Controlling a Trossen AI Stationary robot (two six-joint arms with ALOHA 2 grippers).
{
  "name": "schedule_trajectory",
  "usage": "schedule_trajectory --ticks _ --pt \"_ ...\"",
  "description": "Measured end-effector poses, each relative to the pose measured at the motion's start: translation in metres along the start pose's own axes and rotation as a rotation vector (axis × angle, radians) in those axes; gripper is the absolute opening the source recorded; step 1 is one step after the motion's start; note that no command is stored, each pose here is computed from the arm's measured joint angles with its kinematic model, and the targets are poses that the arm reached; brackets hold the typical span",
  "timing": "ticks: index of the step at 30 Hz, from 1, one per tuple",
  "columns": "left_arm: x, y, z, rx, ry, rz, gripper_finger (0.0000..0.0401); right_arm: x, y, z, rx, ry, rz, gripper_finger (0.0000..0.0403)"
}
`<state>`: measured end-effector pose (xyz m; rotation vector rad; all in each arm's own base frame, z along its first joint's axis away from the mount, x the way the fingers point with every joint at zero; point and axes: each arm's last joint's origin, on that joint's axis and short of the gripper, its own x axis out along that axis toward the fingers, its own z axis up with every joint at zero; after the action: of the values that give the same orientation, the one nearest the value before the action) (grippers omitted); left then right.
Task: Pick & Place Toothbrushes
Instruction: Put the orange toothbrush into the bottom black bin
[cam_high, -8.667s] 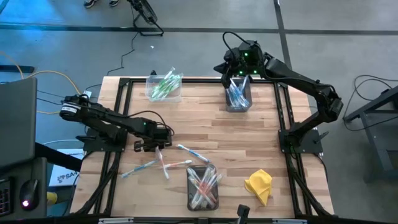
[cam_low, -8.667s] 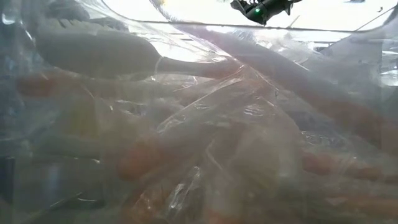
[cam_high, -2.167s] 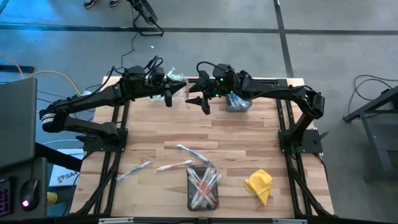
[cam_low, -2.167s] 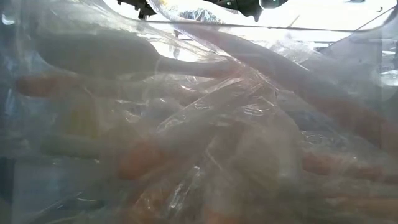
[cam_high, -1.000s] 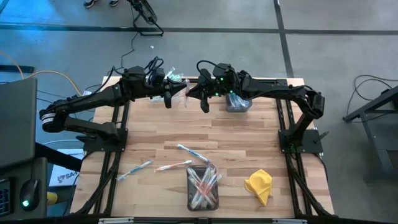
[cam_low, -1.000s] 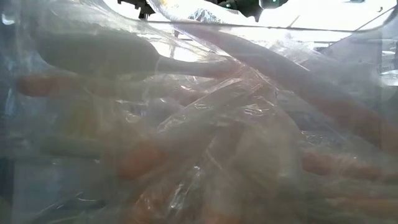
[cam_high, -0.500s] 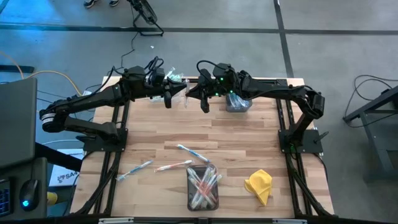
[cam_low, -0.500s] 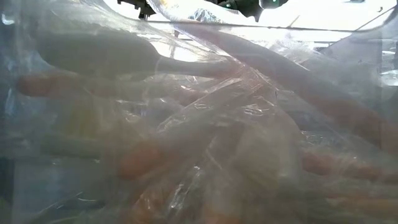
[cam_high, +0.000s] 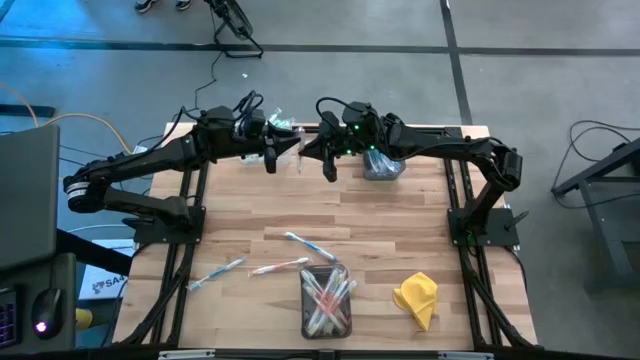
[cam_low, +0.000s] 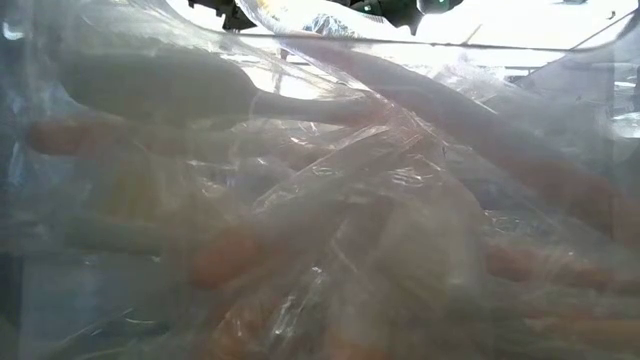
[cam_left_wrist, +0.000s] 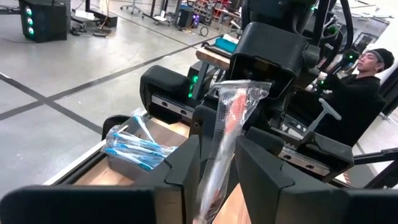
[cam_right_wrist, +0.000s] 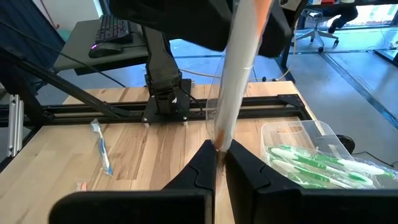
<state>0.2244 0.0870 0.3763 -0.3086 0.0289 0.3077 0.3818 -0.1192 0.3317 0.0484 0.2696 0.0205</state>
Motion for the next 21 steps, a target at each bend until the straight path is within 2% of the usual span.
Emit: schedule_trajectory --ticks 21 --pt "0.0000 0.0003 -0.0012 -0.001 0.012 0.003 0.0100 -0.0001 -0.0002 -0.0001 -0.002 0.002 -0.001 0.0009"
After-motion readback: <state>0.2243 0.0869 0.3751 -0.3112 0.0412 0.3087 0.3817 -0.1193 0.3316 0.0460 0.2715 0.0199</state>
